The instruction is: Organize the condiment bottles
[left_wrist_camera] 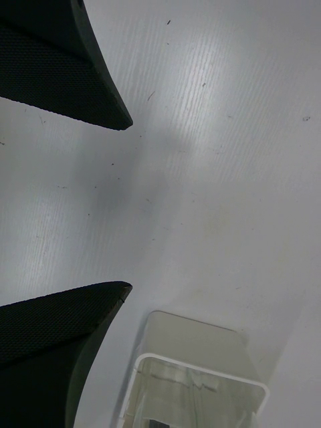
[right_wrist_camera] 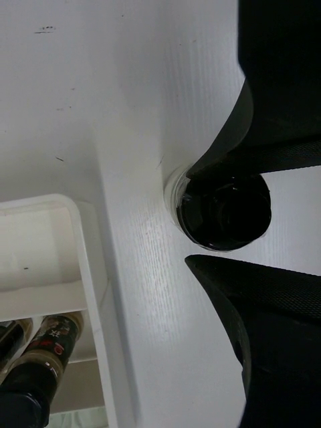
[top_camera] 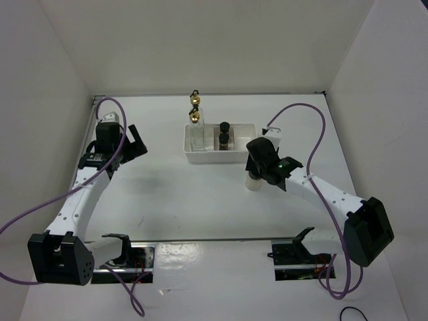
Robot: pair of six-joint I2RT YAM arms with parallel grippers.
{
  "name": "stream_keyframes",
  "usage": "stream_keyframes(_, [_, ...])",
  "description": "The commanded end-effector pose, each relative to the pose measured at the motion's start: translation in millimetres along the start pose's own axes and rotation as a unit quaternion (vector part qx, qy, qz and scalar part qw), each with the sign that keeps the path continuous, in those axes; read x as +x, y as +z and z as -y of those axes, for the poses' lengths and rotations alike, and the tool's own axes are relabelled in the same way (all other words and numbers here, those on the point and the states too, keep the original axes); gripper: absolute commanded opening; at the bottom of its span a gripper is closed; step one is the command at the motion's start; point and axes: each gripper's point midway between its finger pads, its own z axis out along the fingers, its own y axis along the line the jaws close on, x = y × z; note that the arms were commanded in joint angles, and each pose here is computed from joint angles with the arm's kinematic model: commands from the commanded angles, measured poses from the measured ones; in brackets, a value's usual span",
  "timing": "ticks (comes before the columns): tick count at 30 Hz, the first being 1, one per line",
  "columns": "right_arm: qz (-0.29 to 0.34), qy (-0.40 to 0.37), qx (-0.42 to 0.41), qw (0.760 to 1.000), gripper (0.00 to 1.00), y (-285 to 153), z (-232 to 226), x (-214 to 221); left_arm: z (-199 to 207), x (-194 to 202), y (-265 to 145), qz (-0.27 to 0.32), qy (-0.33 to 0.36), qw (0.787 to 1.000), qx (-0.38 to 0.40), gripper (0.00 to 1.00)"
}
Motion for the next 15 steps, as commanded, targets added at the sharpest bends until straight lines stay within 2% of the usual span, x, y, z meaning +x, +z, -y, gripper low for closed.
stream_keyframes(1, [-0.038, -0.022, 0.019, 0.999, 0.54, 6.7, 3.8, 25.2, 3.8, -10.1, -6.0, 0.023, 0.004, 1.000, 0.009, 1.00])
stream_keyframes(5, [-0.039, -0.024, 0.025, 0.999, 0.45, 6.5, 6.6, 25.8, 3.3, -9.7, -8.6, 0.023, 0.004, 1.000, 0.009, 1.00])
stream_keyframes(8, [-0.039, -0.027, 0.022, 0.999, 0.43, 5.5, 4.2, 27.1, 3.3, -9.7, -8.6, 0.023, 0.004, 1.000, 0.009, 1.00])
stream_keyframes(11, [-0.036, -0.028, 0.025, 0.999, 0.30, 5.7, 5.4, 26.1, 3.3, -9.7, -8.6, 0.023, 0.004, 1.000, 0.009, 1.00])
stream_keyframes(12, [-0.040, -0.030, 0.028, 0.998, 0.21, 7.7, 5.9, 28.5, 3.3, -9.7, -8.6, 0.023, 0.004, 1.000, 0.009, 1.00])
stream_keyframes(15, [-0.043, -0.032, 0.031, 0.998, 0.11, 10.8, 4.1, 28.8, 3.9, -11.3, -10.9, 0.028, 0.004, 1.000, 0.011, 1.00])
